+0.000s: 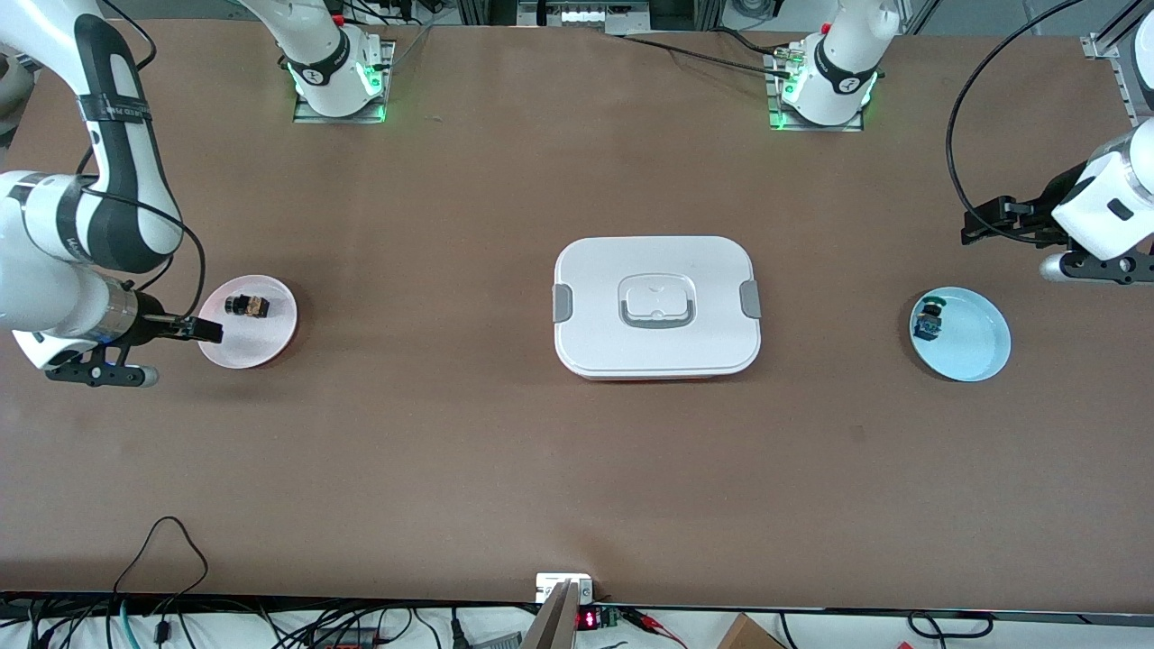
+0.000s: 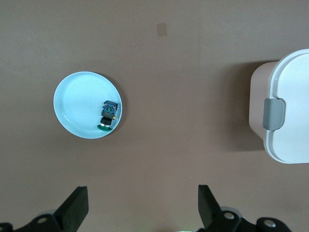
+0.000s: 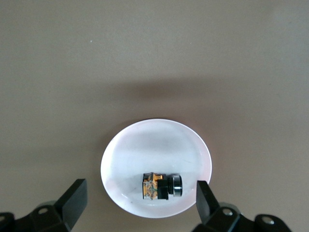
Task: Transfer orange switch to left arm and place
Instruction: 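Lower the right gripper and close it on the orange switch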
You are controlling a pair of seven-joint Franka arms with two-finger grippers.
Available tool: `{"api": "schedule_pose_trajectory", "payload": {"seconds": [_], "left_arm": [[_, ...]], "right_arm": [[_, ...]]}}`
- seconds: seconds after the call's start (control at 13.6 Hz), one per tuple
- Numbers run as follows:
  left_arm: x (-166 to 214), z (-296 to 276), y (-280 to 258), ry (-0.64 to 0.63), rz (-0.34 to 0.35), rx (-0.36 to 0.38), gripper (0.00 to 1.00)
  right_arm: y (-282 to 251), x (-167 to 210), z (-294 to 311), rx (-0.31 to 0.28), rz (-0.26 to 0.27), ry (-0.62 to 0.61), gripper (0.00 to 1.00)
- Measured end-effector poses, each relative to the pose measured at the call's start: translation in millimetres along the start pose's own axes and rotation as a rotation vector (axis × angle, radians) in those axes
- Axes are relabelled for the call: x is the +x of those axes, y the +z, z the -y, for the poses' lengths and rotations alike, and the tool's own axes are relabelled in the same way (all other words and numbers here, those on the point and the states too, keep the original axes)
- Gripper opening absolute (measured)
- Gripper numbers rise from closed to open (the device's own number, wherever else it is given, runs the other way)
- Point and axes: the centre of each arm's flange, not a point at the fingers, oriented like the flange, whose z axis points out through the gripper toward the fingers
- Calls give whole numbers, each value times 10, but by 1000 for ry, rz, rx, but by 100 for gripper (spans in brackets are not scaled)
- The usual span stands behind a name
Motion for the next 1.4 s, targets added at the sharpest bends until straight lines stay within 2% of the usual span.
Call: {"api": "schedule_pose_trajectory", "payload": {"seconds": [0.52, 0.66, 0.88, 1.4], "left_arm": [[0, -3, 0, 1, 0, 0, 100], [0, -3, 0, 1, 0, 0, 100], [0, -3, -2, 1, 0, 0, 100], [2, -35, -9, 6, -2, 1, 100]], "right_arm": [[729, -301, 19, -31, -7, -38, 100], [789, -343, 2, -37, 1, -42, 100], [851, -399, -55, -77, 7, -74, 100], [1014, -511, -127, -77, 23, -69, 100]]}}
